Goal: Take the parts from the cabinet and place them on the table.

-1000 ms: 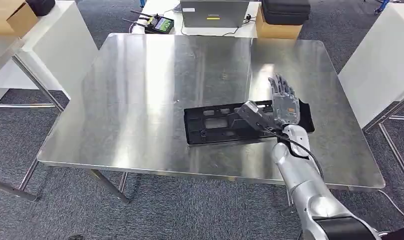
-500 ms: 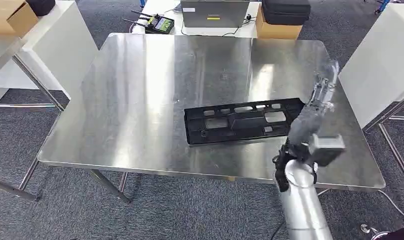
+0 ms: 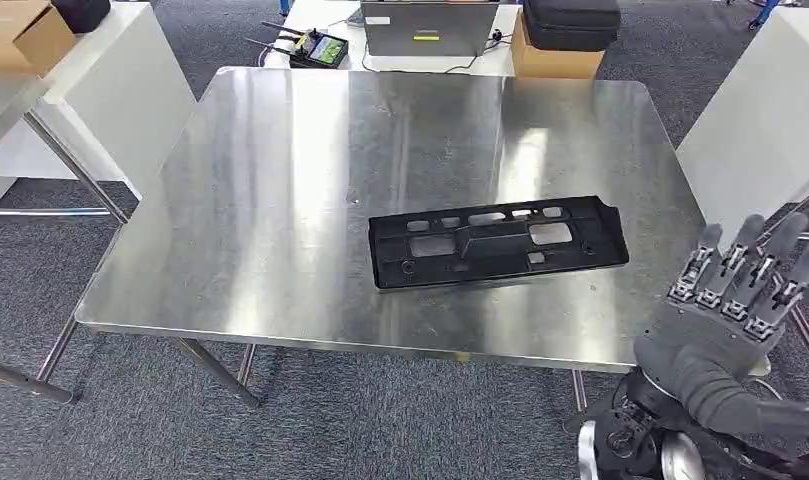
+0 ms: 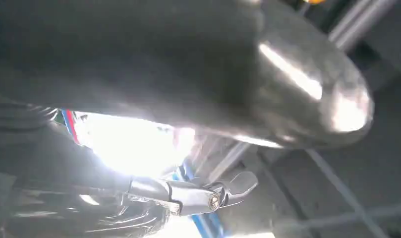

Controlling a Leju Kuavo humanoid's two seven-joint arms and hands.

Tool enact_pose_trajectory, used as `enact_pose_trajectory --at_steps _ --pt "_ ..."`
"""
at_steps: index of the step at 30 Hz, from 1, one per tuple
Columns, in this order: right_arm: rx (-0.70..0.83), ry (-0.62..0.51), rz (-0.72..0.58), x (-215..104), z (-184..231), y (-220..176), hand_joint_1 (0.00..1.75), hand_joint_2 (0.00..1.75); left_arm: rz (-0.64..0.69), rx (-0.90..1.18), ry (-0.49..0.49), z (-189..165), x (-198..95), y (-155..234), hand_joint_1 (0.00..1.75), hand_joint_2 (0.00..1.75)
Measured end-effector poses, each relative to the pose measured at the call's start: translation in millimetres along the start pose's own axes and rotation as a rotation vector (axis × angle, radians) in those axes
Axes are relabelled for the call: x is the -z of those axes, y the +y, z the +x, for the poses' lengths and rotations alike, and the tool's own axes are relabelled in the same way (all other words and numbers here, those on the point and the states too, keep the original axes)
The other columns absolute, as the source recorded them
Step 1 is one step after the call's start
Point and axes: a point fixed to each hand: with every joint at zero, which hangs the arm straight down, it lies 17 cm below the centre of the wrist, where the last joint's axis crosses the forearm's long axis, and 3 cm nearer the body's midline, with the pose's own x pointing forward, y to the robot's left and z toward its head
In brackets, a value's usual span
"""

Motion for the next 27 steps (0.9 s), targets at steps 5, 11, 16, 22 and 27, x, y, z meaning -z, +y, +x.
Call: enact_pose_trajectory --at_steps 5,11,16,22,27 --pt "-0.051 0.030 -0.099 -3.0 3.3 -29.4 0.00 0.00 -0.002 -0.004 -0.012 4.7 1.6 -1.7 0.00 0.00" --pt "-0.097 0.070 -0.160 -7.9 -3.8 -51.6 0.00 0.00 0.001 -0.011 -0.013 6.3 2.5 -1.8 0.00 0.00" --pt "-0.118 0.086 -0.186 -11.9 -8.9 -61.9 0.00 0.00 0.007 -0.021 -0.011 6.1 2.8 -0.2 0.00 0.00" --pt "-0.151 0.090 -0.200 -11.8 -12.3 -68.7 0.00 0.00 -0.002 -0.037 -0.011 7.2 2.8 -2.8 0.00 0.00" --pt "-0.183 0.098 -0.204 -13.7 -14.6 -72.2 0.00 0.00 -0.008 -0.066 0.006 4.8 1.8 -5.1 0.00 0.00"
